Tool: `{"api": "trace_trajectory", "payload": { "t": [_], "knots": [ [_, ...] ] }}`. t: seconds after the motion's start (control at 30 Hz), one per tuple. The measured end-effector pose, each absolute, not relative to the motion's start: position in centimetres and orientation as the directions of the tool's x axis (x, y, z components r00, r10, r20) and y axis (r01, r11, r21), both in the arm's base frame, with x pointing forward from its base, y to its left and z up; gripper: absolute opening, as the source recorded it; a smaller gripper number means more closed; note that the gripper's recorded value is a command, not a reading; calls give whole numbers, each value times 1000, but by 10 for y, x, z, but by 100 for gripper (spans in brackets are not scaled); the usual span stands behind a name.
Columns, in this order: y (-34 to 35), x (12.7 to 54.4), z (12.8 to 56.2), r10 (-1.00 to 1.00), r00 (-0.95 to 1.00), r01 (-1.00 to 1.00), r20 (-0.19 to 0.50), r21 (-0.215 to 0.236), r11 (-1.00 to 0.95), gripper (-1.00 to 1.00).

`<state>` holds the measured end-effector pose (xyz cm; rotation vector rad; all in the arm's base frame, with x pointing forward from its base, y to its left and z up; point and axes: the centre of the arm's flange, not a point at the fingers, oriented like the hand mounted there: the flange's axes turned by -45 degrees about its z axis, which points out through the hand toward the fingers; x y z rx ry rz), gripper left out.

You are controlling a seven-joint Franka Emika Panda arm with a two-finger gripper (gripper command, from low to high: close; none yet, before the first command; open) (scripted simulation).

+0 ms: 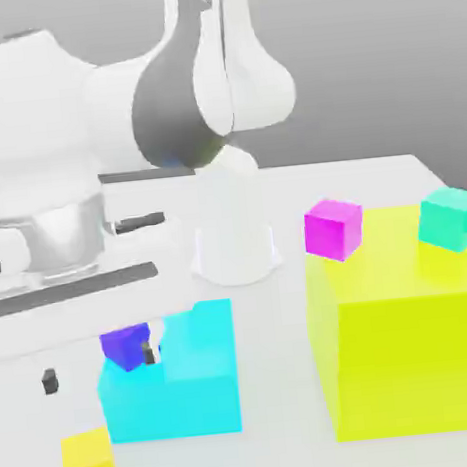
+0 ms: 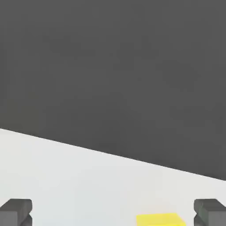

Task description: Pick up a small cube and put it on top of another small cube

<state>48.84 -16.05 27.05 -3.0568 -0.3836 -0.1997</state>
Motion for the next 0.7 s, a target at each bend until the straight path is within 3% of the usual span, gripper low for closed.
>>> {"api": "trace_trajectory", "payload": {
  "t": [0.17, 0.3, 0.33, 0.53, 0.7],
  "knots": [
    [-192, 465, 201, 288, 957, 288, 16, -3, -958, 0],
    [-196, 462, 146, 295, 956, 295, 1, 2, -956, 0],
    [-196, 461, 137, 294, 956, 294, 1, 1, -956, -100],
    [-196, 460, 133, 293, 956, 293, -1, -1, -956, -100],
    [-196, 461, 186, 294, 956, 294, 0, 0, -956, -100]
  ]
}}
